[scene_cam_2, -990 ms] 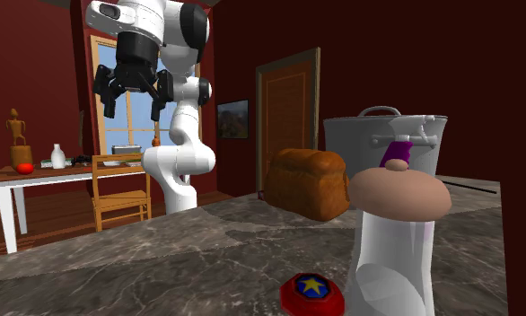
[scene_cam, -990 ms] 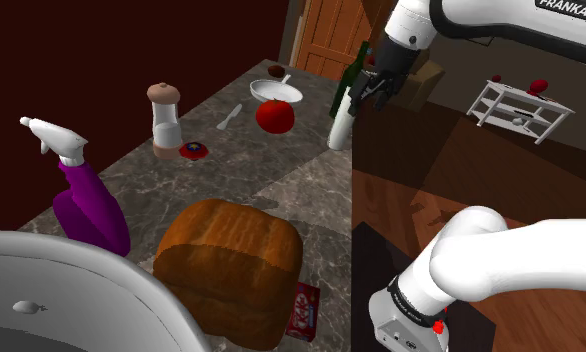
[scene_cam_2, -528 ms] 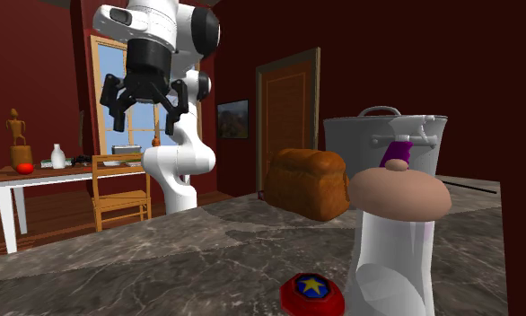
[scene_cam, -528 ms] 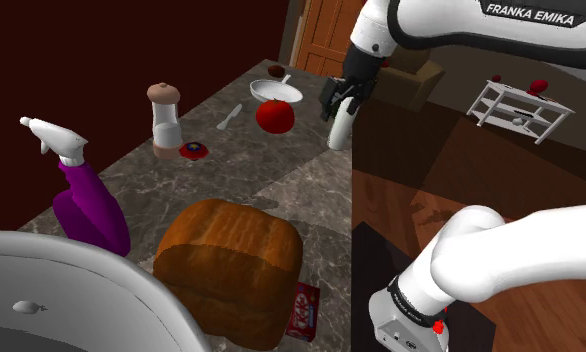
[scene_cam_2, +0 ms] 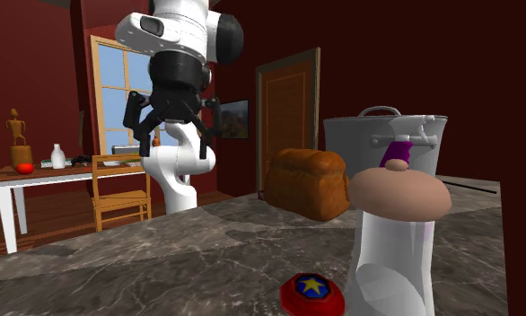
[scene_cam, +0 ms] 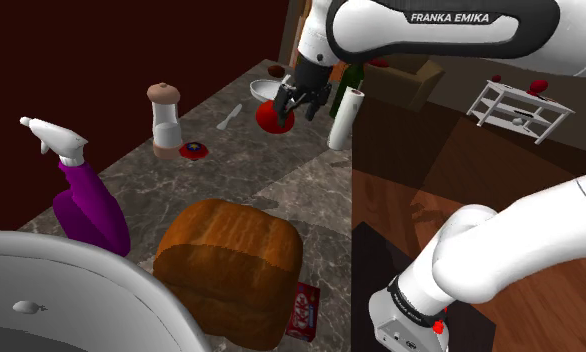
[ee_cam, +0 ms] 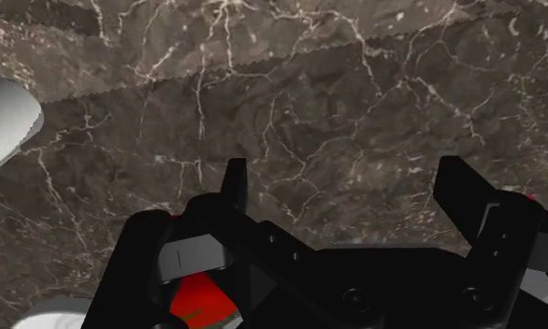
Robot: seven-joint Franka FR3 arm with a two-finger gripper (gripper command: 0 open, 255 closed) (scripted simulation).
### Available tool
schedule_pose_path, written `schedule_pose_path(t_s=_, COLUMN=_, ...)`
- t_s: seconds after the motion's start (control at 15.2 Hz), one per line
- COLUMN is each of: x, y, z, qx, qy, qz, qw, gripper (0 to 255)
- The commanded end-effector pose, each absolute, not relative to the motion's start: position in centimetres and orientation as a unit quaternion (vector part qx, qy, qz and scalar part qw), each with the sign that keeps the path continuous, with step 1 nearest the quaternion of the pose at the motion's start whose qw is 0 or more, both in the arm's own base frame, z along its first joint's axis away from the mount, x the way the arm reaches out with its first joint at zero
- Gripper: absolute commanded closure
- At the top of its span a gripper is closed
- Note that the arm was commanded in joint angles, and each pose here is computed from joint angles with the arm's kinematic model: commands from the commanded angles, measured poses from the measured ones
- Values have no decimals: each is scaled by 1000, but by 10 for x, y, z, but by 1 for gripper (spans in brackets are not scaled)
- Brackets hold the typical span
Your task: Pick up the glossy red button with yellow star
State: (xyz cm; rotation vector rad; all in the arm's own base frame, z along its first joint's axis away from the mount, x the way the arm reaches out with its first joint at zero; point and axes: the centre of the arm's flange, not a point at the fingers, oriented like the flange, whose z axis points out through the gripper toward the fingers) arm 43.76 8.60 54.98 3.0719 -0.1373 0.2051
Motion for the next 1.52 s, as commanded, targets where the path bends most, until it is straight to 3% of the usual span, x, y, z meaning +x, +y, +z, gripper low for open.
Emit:
schedule_pose_path(t_s=0.0, x=456, y=102, z=538, qx=997, qy=-38, qz=66, qw=27, gripper=0)
schedule_pose_path(t_s=1.12, x=595, y=249, z=447, qx=998, qy=15, qz=59, qw=10, gripper=0)
schedule_pose_path(t_s=1.45, x=598, y=253, z=424, qx=998, qy=17, qz=59, qw=9, gripper=0)
